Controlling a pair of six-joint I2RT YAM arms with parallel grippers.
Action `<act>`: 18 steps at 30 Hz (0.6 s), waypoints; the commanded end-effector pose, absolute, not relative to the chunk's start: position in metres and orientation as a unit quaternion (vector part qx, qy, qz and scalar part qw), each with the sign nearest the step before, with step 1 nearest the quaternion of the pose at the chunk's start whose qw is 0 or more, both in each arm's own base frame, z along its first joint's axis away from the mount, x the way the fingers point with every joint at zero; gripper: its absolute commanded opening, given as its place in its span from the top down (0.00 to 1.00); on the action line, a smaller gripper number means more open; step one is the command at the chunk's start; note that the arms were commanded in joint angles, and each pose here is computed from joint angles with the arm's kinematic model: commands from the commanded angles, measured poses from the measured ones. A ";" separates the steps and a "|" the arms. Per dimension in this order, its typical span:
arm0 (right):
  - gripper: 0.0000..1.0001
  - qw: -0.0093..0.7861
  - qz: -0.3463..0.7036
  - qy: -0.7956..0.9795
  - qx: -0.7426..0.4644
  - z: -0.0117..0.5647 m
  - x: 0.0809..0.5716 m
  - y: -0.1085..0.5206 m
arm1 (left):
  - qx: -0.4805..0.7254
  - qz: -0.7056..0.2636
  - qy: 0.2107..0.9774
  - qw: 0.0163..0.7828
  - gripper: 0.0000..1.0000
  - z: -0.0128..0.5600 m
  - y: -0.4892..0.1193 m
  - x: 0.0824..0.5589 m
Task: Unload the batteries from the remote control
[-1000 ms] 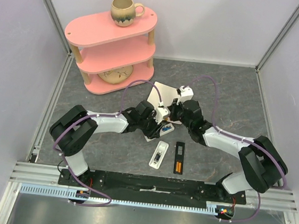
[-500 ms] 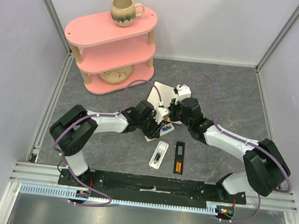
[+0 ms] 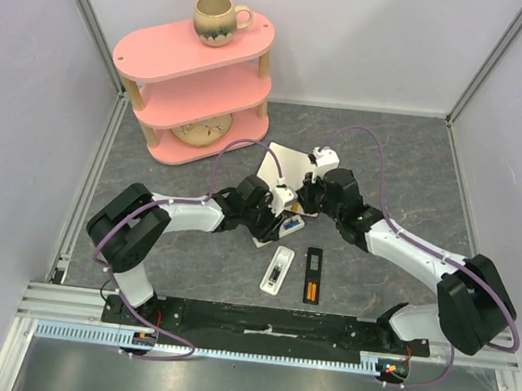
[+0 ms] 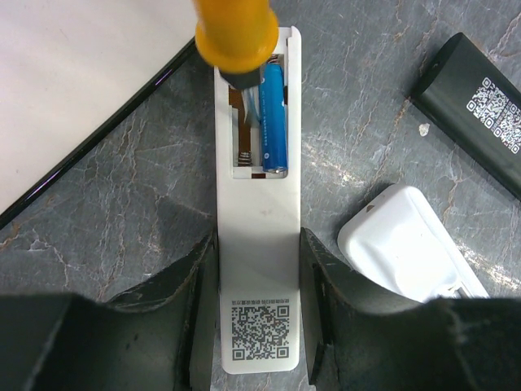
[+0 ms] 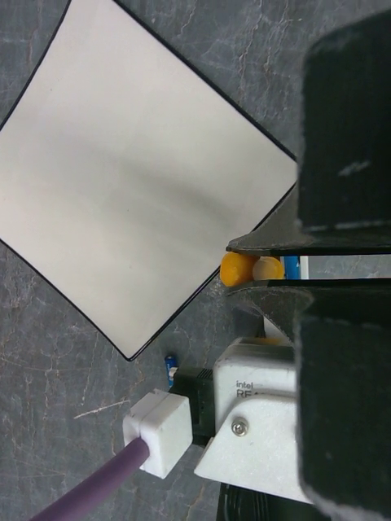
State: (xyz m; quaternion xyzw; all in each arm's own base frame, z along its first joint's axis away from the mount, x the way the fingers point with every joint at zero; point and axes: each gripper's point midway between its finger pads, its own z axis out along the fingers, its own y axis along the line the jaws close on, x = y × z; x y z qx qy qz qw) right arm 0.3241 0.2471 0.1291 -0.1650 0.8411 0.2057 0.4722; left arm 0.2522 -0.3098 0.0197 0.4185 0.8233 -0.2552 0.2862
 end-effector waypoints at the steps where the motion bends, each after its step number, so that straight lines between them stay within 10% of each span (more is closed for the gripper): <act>1: 1.00 0.458 0.200 0.848 -0.176 0.132 0.314 0.234 | 0.411 -0.211 0.855 0.237 0.98 -0.011 -0.285 0.240; 18: 1.00 0.476 0.213 0.838 -0.163 0.151 0.316 0.225 | 0.407 -0.208 0.856 0.243 0.98 -0.008 -0.285 0.242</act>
